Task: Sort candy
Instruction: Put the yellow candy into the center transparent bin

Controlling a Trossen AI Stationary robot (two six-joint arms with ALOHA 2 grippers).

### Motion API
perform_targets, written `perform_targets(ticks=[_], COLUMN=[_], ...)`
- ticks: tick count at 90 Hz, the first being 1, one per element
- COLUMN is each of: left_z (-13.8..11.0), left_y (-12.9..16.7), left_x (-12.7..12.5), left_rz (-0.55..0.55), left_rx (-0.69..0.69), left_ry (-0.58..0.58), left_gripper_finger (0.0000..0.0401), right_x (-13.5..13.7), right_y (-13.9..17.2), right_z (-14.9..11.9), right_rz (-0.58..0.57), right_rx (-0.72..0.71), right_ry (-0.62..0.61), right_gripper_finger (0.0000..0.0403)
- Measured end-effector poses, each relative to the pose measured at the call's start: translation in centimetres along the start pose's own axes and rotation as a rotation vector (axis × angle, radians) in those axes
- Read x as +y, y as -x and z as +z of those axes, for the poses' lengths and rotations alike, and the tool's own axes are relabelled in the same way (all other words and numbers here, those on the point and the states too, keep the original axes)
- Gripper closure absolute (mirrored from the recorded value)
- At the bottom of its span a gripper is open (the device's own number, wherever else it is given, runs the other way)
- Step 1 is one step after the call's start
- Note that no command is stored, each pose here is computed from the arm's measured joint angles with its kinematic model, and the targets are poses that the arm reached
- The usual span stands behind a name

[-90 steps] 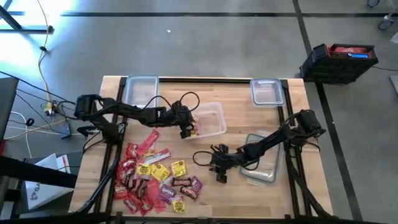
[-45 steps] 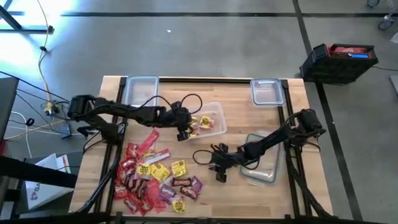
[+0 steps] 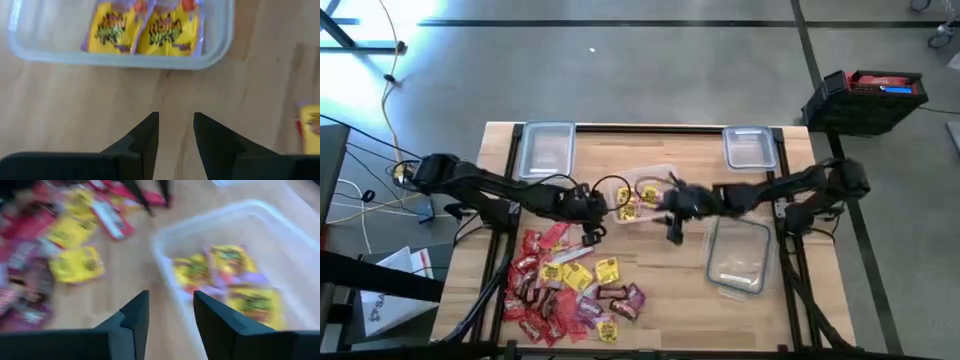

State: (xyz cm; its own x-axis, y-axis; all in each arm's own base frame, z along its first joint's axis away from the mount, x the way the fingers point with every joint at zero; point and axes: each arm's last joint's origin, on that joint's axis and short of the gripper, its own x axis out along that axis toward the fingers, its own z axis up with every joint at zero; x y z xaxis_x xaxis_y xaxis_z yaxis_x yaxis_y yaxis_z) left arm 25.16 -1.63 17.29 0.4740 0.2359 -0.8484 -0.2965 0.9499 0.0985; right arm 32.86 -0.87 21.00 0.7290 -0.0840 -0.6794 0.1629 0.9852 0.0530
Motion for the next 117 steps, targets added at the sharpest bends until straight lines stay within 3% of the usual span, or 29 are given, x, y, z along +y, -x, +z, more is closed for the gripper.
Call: perform_targets(ticks=[26,52,66,94,117], left_z=[-0.4,-0.3,-0.1,0.5,0.3], left_y=[-3.6,-6.5,-7.6,-8.1,-7.9], left_x=[1.0,2.1,2.1,1.8,1.9], left_rz=[0.096,0.157,0.159,0.149,0.152], left_rx=[-0.14,-0.137,-0.169,-0.226,-0.2], left_ry=[0.011,0.002,-0.007,-0.027,-0.033], left_gripper_finger=[0.0295,0.0295,0.0295,0.0295,0.0295], right_x=[-5.6,-7.9,-7.5,-3.9,-3.3], right_y=[-3.5,-8.4,-10.2,-10.7,-9.1], right_z=[2.1,0.8,1.1,4.8,6.0], right_rz=[-0.053,-0.032,-0.016,0.065,-0.021], right_rx=[0.321,0.548,0.528,0.3,0.426], right_ry=[0.093,0.188,0.231,0.352,0.387], right_gripper_finger=[0.0279,0.0279,0.0279,0.0279,0.0279])
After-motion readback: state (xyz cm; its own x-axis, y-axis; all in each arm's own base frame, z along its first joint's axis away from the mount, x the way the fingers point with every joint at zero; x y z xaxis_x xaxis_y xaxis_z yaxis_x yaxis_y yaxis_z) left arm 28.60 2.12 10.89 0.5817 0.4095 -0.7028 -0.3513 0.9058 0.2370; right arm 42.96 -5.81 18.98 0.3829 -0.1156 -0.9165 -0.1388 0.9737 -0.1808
